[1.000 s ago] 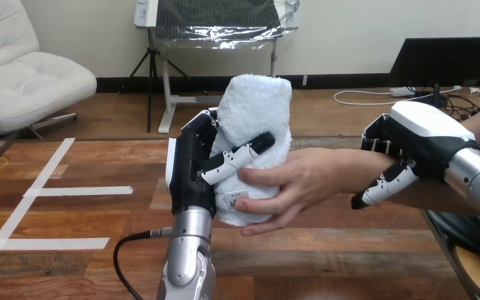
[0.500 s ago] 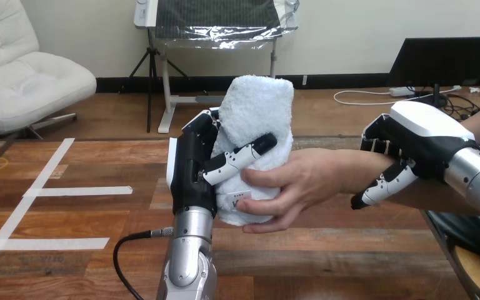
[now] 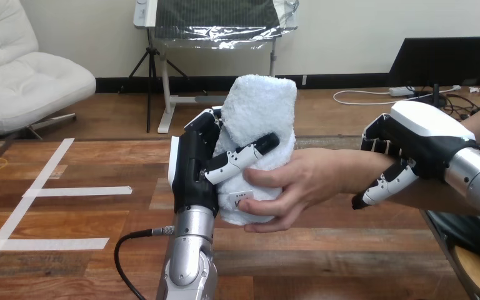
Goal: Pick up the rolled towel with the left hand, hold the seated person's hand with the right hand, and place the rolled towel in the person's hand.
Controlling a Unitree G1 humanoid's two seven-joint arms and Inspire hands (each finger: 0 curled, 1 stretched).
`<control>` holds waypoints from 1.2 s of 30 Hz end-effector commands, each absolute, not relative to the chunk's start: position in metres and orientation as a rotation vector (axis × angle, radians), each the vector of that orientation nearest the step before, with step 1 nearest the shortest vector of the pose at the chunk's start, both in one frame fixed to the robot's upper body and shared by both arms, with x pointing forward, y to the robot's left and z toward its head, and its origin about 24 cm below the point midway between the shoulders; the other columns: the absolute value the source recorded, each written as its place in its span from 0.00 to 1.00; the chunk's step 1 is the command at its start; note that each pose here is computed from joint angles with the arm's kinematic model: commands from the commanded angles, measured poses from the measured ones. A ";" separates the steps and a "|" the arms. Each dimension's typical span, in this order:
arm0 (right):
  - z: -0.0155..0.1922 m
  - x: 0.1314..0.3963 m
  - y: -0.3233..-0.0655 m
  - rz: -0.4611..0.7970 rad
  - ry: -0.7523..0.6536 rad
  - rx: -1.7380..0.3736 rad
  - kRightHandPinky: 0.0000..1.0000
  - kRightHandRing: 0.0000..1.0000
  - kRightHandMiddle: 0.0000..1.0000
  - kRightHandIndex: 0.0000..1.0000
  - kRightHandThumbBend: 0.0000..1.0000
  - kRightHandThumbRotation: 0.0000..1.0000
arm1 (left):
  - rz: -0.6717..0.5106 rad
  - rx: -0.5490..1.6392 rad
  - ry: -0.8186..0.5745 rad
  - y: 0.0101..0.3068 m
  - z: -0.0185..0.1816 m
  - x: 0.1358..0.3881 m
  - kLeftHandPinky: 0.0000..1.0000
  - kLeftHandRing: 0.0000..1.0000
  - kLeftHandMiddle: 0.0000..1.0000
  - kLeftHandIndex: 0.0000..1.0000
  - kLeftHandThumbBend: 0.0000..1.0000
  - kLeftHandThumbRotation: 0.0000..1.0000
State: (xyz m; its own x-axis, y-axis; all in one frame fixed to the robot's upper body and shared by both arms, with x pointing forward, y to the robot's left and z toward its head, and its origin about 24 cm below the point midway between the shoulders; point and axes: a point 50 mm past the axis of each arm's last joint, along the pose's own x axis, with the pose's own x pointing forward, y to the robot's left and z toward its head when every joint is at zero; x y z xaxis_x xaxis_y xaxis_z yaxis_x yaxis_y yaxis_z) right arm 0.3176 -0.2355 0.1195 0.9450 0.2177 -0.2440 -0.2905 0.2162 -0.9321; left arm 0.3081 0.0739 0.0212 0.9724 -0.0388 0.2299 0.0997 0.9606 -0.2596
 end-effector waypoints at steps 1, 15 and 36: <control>0.129 0.324 -0.242 0.296 0.061 -1.247 0.33 0.38 0.42 0.41 0.93 0.21 | -0.252 -0.372 -0.353 0.024 0.069 0.322 0.28 0.35 0.40 0.45 0.63 0.00; 0.133 0.321 -0.245 0.433 0.133 -1.260 0.37 0.43 0.49 0.50 0.95 0.31 | -0.356 -0.218 -0.340 0.037 0.065 0.324 0.74 0.77 0.80 0.81 0.93 0.73; 0.141 0.316 -0.251 0.509 0.180 -1.204 0.62 0.74 0.79 0.82 1.00 0.50 | -0.289 -0.188 -0.406 0.067 0.073 0.325 1.00 0.99 0.93 0.91 0.91 1.00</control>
